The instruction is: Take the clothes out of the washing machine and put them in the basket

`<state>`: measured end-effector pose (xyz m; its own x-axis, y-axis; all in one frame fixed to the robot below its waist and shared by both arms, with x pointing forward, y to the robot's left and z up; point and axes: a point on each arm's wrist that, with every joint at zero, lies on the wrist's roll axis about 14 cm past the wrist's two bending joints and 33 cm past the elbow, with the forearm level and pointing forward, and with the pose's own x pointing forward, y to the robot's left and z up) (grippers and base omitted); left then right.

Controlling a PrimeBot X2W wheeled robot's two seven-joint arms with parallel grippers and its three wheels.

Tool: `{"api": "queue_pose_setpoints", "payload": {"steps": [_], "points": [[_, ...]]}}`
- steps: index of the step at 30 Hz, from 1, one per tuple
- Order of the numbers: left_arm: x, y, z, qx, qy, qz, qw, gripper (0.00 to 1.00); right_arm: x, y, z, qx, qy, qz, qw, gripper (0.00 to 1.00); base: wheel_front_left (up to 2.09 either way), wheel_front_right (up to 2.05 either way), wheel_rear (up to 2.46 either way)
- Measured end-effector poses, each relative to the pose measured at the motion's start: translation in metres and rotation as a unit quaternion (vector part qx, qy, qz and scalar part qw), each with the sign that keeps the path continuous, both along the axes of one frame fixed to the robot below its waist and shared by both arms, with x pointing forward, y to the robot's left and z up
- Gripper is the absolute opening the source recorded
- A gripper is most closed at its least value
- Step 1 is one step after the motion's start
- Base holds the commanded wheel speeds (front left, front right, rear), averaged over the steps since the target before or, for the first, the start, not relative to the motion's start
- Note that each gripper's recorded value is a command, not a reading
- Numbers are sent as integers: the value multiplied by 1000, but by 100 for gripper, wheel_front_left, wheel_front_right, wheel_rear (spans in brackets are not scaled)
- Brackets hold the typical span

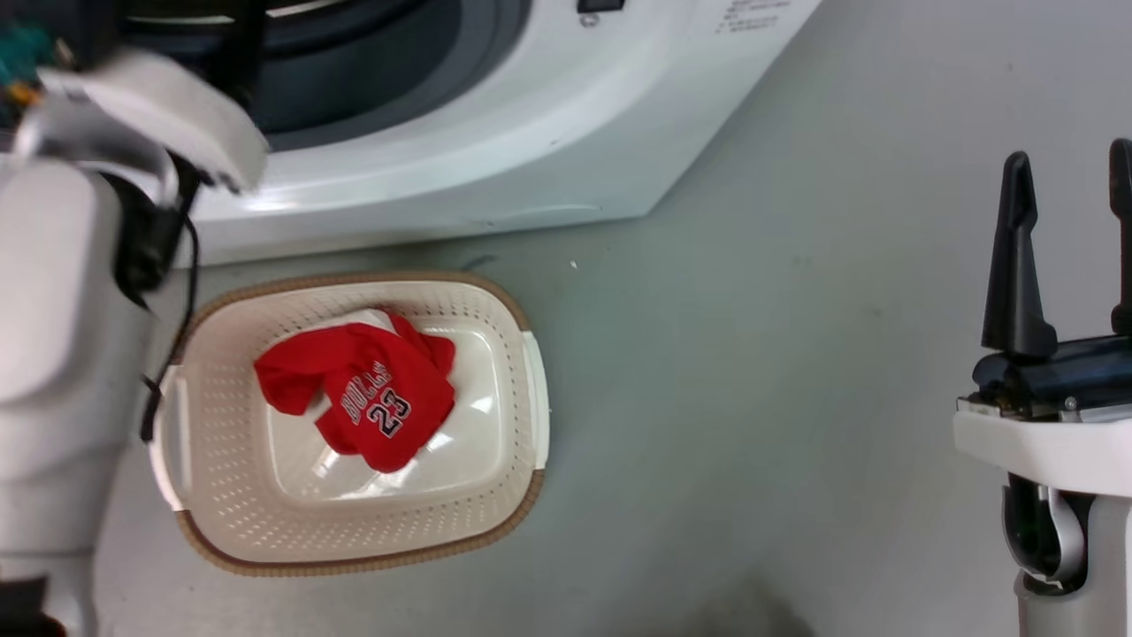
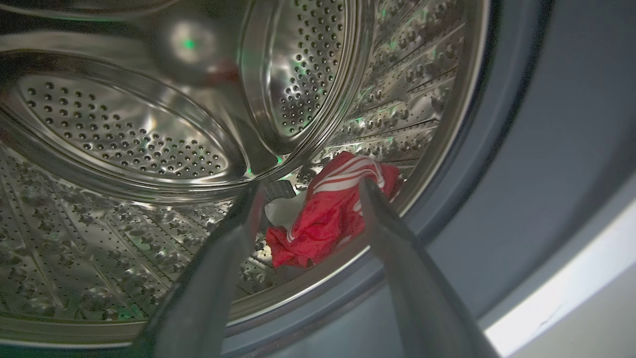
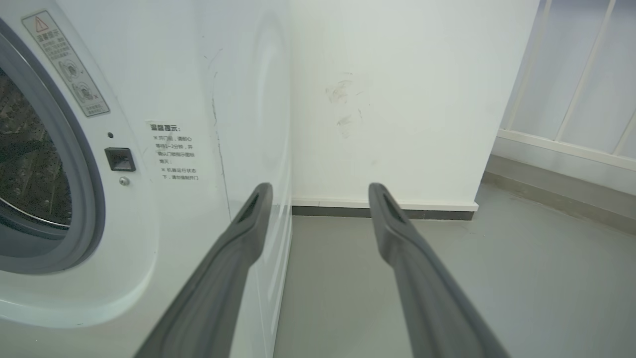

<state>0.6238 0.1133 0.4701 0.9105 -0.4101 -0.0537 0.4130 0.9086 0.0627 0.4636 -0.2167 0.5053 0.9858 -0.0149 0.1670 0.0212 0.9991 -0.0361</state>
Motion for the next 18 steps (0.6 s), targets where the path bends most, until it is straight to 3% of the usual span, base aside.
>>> {"api": "queue_pose_setpoints", "payload": {"steps": [7, 12, 18], "points": [[66, -9, -32, 2, 84, -12, 996, 100, 7, -13, -35, 4, 40, -16, 999, 100, 0, 0, 0], [106, -15, -72, 9, 169, -12, 986, 100, 4, -20, -66, 6, 83, -25, 996, 100, 0, 0, 0], [128, -29, -104, 21, 230, -18, 973, 100, -1, -27, -79, 13, 104, -37, 994, 100, 0, 0, 0]]}}
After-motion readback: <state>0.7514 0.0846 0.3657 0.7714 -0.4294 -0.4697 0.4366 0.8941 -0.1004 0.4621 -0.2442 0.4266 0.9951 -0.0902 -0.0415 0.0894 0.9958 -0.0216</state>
